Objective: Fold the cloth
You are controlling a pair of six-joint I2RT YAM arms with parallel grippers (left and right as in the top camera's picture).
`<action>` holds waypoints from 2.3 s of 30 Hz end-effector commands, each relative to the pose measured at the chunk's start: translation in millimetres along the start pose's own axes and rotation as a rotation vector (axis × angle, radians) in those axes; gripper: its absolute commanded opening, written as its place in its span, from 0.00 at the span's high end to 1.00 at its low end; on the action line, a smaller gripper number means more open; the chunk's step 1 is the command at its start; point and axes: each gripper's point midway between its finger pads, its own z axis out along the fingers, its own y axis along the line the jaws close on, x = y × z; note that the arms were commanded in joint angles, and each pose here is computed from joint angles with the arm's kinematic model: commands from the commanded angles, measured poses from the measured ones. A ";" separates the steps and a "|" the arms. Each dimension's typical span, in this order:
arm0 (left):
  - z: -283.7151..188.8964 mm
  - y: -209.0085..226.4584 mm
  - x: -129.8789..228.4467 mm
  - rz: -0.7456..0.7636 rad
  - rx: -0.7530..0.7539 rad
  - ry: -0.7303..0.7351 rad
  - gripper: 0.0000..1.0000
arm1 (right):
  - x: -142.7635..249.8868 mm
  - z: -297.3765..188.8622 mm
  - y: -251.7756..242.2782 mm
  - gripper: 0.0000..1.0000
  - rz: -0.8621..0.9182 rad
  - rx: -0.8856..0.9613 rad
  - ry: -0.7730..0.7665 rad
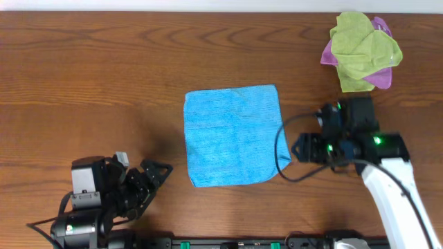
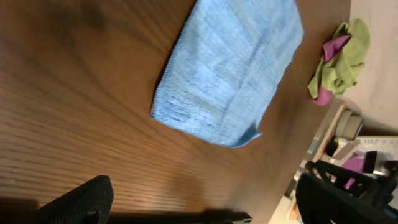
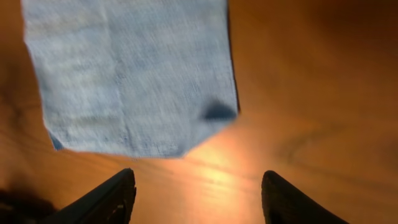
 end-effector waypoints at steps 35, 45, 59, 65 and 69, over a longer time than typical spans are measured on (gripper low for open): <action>123.4 44.9 -5.2 -0.003 -0.093 0.033 0.05 | 24.1 75.2 -12.7 0.33 0.443 -0.145 0.103; 153.6 39.3 3.1 -0.034 -0.073 0.110 0.05 | 24.9 75.2 -12.8 0.37 0.530 -0.140 0.112; 157.1 41.4 10.0 -0.007 -0.095 0.110 0.04 | 24.4 92.8 -25.8 0.37 0.567 -0.090 0.120; 157.5 42.4 10.5 -0.003 -0.100 0.108 0.26 | 27.7 110.2 -31.8 0.37 0.592 -0.076 0.164; 159.8 46.1 15.2 0.008 -0.119 0.119 0.24 | 24.3 117.8 -30.6 0.39 0.602 -0.096 0.168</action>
